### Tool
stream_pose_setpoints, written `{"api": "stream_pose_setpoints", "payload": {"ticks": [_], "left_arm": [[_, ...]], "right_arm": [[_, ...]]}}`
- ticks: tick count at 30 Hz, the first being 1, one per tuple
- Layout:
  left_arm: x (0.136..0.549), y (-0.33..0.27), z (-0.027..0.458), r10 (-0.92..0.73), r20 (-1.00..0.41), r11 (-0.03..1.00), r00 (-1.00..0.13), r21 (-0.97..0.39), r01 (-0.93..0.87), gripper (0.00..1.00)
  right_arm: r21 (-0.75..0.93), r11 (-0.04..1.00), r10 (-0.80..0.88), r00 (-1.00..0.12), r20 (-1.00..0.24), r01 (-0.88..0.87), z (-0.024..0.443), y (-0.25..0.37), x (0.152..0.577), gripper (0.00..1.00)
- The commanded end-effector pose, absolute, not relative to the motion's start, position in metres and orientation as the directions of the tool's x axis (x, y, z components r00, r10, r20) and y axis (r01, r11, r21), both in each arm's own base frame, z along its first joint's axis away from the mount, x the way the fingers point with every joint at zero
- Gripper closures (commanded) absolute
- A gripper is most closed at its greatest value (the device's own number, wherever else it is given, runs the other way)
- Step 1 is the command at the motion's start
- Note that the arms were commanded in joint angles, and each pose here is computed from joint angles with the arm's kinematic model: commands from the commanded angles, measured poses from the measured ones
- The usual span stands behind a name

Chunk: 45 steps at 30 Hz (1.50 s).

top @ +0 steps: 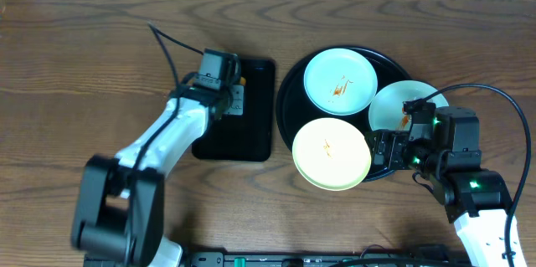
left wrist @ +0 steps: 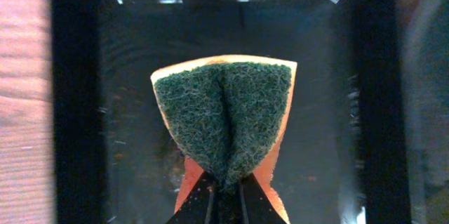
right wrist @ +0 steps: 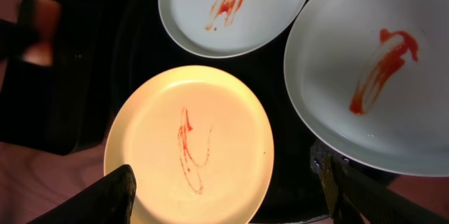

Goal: Clean dirty plates on tray and stack at the side
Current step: 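Lower the left gripper onto the sponge in the black tray and grasp it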

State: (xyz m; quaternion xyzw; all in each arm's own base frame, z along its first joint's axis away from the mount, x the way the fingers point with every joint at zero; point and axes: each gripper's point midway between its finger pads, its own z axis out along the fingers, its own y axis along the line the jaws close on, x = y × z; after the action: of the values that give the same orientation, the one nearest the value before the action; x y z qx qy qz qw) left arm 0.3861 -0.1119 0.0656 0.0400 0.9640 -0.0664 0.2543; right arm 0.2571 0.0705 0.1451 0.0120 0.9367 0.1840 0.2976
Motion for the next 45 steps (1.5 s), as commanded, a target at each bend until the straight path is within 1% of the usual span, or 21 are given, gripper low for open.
{"api": "stream_pose_setpoints", "payload": {"ticks": [1,11,14,17,19,21,22,24,28,32,34,36,37,40,41,43,45], "left_arm": [[0.390,-0.110,0.081,0.031,-0.515,0.989,-0.856,-0.109,0.102,0.92],[0.354,-0.100,0.013,0.059,-0.285,0.995,-0.957,-0.062,0.080,0.92],[0.351,-0.099,0.001,0.059,-0.254,0.996,-0.966,-0.057,0.075,0.92],[0.355,-0.104,-0.001,0.011,-0.261,0.995,-0.965,-0.092,0.036,0.92],[0.358,-0.124,0.004,0.014,-0.272,0.978,-0.962,-0.196,0.069,0.92],[0.360,-0.150,0.013,0.060,-0.295,0.933,-0.954,-0.322,0.158,0.92],[0.361,-0.156,0.016,0.071,-0.307,0.921,-0.949,-0.346,0.181,0.93],[0.367,-0.152,0.020,0.069,-0.331,0.929,-0.941,-0.323,0.181,0.93],[0.374,-0.122,0.019,0.054,-0.356,0.979,-0.933,-0.165,0.120,0.92],[0.357,-0.097,0.010,0.042,-0.285,0.997,-0.958,-0.049,0.058,0.93],[0.350,-0.090,0.008,0.010,-0.257,1.000,-0.966,-0.026,0.017,0.93],[0.350,-0.091,0.008,-0.003,-0.254,0.999,-0.967,-0.035,0.006,0.92],[0.351,-0.098,0.009,0.000,-0.256,0.997,-0.967,-0.070,0.018,0.93],[0.352,-0.137,0.020,0.106,-0.286,0.950,-0.952,-0.253,0.182,0.93],[0.354,-0.144,0.025,0.118,-0.306,0.937,-0.945,-0.282,0.208,0.93],[0.361,-0.143,0.033,0.111,-0.340,0.939,-0.934,-0.272,0.210,0.93],[0.367,-0.136,0.042,0.097,-0.368,0.953,-0.925,-0.233,0.193,0.92]], "right_arm": [[0.363,0.926,0.131,-0.812,-0.568,-0.104,0.155,0.075,0.260,0.17],[0.363,0.926,0.131,-0.815,-0.565,-0.103,0.155,0.075,0.259,0.17],[0.363,0.926,0.131,-0.817,-0.562,-0.101,0.154,0.075,0.258,0.17],[0.363,0.926,0.131,-0.817,-0.562,-0.102,0.154,0.075,0.259,0.18],[0.363,0.926,0.131,-0.817,-0.562,-0.102,0.154,0.075,0.259,0.18],[0.363,0.926,0.131,-0.817,-0.562,-0.102,0.154,0.075,0.259,0.18],[0.363,0.926,0.131,-0.817,-0.562,-0.102,0.154,0.075,0.259,0.18],[0.363,0.926,0.131,-0.817,-0.562,-0.102,0.154,0.075,0.259,0.18],[0.363,0.926,0.131,-0.817,-0.562,-0.102,0.154,0.075,0.259,0.18],[0.363,0.926,0.131,-0.817,-0.562,-0.101,0.154,0.075,0.258,0.18],[0.363,0.926,0.131,-0.818,-0.561,-0.101,0.154,0.075,0.258,0.18],[0.363,0.927,0.131,-0.820,-0.558,-0.099,0.153,0.075,0.258,0.18],[0.363,0.927,0.130,-0.821,-0.555,-0.098,0.153,0.074,0.257,0.19],[0.363,0.927,0.130,-0.834,-0.536,-0.089,0.149,0.074,0.253,0.19],[0.364,0.928,0.129,-0.840,-0.527,-0.085,0.148,0.074,0.251,0.20],[0.365,0.928,0.129,-0.858,-0.497,-0.072,0.142,0.074,0.245,0.22],[0.371,0.928,0.143,-0.878,-0.456,-0.042,0.136,0.073,0.240,0.24]]}}
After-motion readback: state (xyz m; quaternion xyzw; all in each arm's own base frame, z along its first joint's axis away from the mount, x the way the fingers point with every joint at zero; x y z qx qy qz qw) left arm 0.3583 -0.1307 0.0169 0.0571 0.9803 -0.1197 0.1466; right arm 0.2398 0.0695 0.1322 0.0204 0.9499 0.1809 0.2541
